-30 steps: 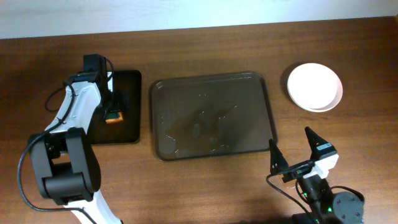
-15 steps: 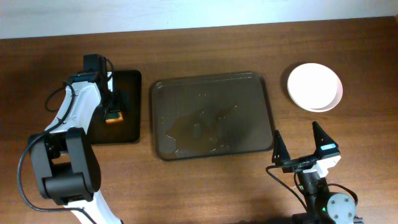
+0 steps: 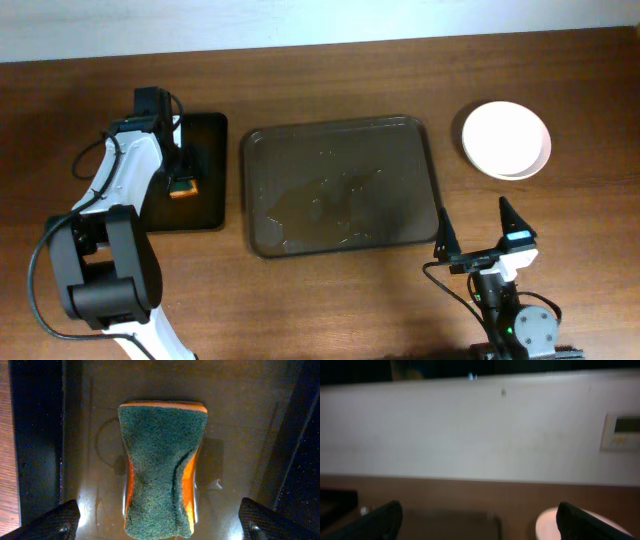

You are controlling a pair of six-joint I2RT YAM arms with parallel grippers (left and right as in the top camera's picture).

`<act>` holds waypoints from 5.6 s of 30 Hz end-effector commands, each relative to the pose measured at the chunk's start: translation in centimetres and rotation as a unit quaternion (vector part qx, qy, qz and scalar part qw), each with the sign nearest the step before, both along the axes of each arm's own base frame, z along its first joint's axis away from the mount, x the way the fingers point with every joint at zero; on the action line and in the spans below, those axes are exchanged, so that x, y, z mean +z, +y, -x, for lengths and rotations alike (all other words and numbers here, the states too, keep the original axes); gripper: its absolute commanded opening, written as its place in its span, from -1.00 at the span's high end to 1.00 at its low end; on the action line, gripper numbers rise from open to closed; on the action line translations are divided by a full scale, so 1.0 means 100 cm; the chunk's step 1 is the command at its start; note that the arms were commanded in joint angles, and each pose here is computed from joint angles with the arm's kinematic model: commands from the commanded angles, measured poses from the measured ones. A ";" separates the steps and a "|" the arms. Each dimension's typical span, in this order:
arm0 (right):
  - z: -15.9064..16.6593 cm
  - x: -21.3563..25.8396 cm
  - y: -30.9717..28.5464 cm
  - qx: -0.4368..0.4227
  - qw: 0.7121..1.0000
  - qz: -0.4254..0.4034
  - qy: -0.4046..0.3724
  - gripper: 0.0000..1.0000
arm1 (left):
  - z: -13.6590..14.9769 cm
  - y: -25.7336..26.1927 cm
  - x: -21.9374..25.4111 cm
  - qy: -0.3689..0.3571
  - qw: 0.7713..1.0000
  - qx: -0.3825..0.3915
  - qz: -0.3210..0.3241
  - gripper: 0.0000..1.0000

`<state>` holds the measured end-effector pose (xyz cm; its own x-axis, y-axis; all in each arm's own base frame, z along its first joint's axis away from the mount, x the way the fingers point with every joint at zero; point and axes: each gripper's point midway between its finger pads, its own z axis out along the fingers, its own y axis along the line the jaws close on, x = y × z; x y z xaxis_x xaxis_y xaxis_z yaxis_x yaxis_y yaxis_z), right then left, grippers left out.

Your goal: Clean dirty plates on tray and stack at the side

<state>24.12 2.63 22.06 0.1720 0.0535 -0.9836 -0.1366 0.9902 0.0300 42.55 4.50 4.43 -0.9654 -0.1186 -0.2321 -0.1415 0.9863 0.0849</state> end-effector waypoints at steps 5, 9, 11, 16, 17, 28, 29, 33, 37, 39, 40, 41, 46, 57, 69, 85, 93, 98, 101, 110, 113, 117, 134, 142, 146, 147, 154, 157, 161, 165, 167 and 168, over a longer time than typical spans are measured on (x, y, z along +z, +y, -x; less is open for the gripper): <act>-0.004 -0.064 -0.005 -0.017 0.992 0.012 0.126 -0.97 | 0.001 0.000 -0.003 0.004 1.000 -0.001 0.003 -0.99; -0.004 -0.066 -0.013 -0.040 0.991 0.021 0.128 -0.97 | 0.001 0.000 -0.004 0.004 1.000 -0.001 0.003 -0.99; -0.004 -0.065 -0.012 -0.040 0.991 0.020 0.128 -0.97 | 0.001 0.000 -0.004 0.004 1.000 -0.001 0.003 -0.99; -0.004 -0.065 -0.013 -0.040 0.991 0.020 0.128 -0.97 | 0.001 0.000 -0.004 0.004 1.000 -0.001 0.003 -0.99; -0.004 -0.065 -0.012 -0.040 0.991 0.020 0.128 -0.97 | 0.001 0.000 -0.004 0.004 1.000 -0.001 0.003 -0.99; -0.004 -0.066 -0.013 -0.040 0.991 0.020 0.128 -0.97 | 0.001 0.000 -0.004 0.004 1.000 -0.001 0.003 -0.99; -0.004 -0.066 -0.013 -0.040 0.991 0.020 0.128 -0.97 | 0.001 0.000 -0.003 0.004 1.000 -0.001 0.003 -0.99; -0.004 -0.066 -0.013 -0.040 0.991 0.020 0.128 -0.97 | 0.001 0.000 -0.004 0.004 1.000 -0.001 0.003 -0.99; -0.004 -0.066 -0.013 -0.040 0.991 0.020 0.128 -0.97 | 0.001 0.000 -0.004 0.004 1.000 -0.001 0.003 -0.99; -0.004 -0.066 -0.013 -0.040 0.991 0.020 0.128 -0.97 | 0.001 0.000 -0.004 0.004 1.000 -0.001 0.003 -0.99; -0.004 -0.066 -0.013 -0.040 0.991 0.020 0.128 -0.97 | 0.001 0.000 -0.004 0.004 1.000 -0.001 0.003 -0.99; -0.004 -0.066 -0.013 -0.040 0.991 0.020 0.128 -0.97 | 0.001 0.000 -0.004 0.005 1.000 -0.001 0.003 -0.99; -0.004 -0.066 -0.013 -0.040 0.991 0.020 0.128 -0.97 | 0.005 0.000 -0.019 0.023 1.000 -0.001 0.005 -0.99; -0.004 -0.066 -0.013 -0.040 0.991 0.020 0.128 -0.97 | 0.007 0.001 -0.020 0.028 1.000 0.000 0.001 -0.99; -0.004 -0.066 -0.013 -0.040 0.991 0.020 0.128 -0.97 | -0.026 0.002 0.081 -0.134 0.991 0.005 -0.005 -0.99; -0.004 -0.066 -0.013 -0.040 0.991 0.020 0.128 -0.97 | 0.144 -0.002 0.094 -0.197 0.979 -0.018 -0.043 -0.99; -0.004 -0.066 -0.013 -0.040 0.991 0.020 0.128 -0.97 | 0.177 -0.007 0.144 -0.432 0.899 -0.025 -0.066 -0.99; -0.004 -0.066 -0.013 -0.040 0.991 0.020 0.128 -0.97 | 0.173 -0.007 0.169 -0.533 0.839 -0.046 -0.103 -0.99; -0.004 -0.066 -0.013 -0.040 0.991 0.020 0.128 -0.97 | 0.172 -0.007 0.171 -0.574 0.810 -0.043 -0.107 -0.99; -0.004 -0.066 -0.013 -0.040 0.991 0.020 0.128 -0.97 | 0.178 -0.008 0.172 -0.638 0.761 -0.040 -0.113 -0.99; -0.004 -0.066 -0.013 -0.040 0.991 0.020 0.128 -0.97 | 0.179 -0.008 0.175 -0.643 0.757 -0.039 -0.113 -0.99; -0.004 -0.066 -0.013 -0.040 0.991 0.020 0.128 -0.97 | 0.184 -0.010 0.183 -0.659 0.743 -0.040 -0.114 -0.99; -0.004 -0.066 -0.013 -0.040 0.991 0.020 0.128 -0.97 | 0.188 -0.017 0.192 -0.701 0.703 -0.049 -0.108 -0.99; -0.004 -0.066 -0.013 -0.040 0.991 0.020 0.129 -0.96 | 0.181 -0.046 0.164 -0.655 0.727 -0.167 -0.119 -0.99; -0.004 -0.066 -0.013 -0.040 0.991 0.020 0.129 -0.97 | 0.179 -0.046 0.126 -0.598 0.780 -0.162 -0.088 -0.99; -0.004 -0.066 -0.013 -0.040 0.991 0.020 0.129 -0.97 | 0.179 -0.046 0.117 -0.586 0.791 -0.158 -0.079 -0.99; -0.004 -0.066 -0.013 -0.040 0.991 0.020 0.129 -0.97 | 0.180 -0.032 0.112 -0.580 0.806 -0.098 -0.070 -0.99; -0.004 -0.066 -0.013 -0.040 0.991 0.020 0.129 -0.97 | 0.180 -0.025 0.112 -0.582 0.808 -0.070 -0.067 -0.99; -0.004 -0.066 -0.013 -0.040 0.991 0.020 0.129 -0.97 | 0.180 -0.025 0.112 -0.582 0.808 -0.069 -0.068 -0.99; -0.004 -0.066 -0.013 -0.040 0.991 0.020 0.129 -0.97 | 0.181 -0.020 0.113 -0.582 0.808 -0.057 -0.076 -0.99; -0.004 -0.066 -0.013 -0.040 0.991 0.020 0.129 -0.97 | 0.182 -0.015 0.114 -0.582 0.807 -0.044 -0.084 -0.99; -0.004 -0.066 -0.013 -0.040 0.991 0.020 0.129 -0.97 | 0.182 -0.011 0.114 -0.584 0.807 -0.030 -0.082 -0.99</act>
<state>24.58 1.33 15.81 -0.0750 0.0143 -0.9971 -0.0516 0.9985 0.0182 24.48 2.41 15.81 -0.0872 0.0806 -0.9929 -0.1108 0.9898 0.0900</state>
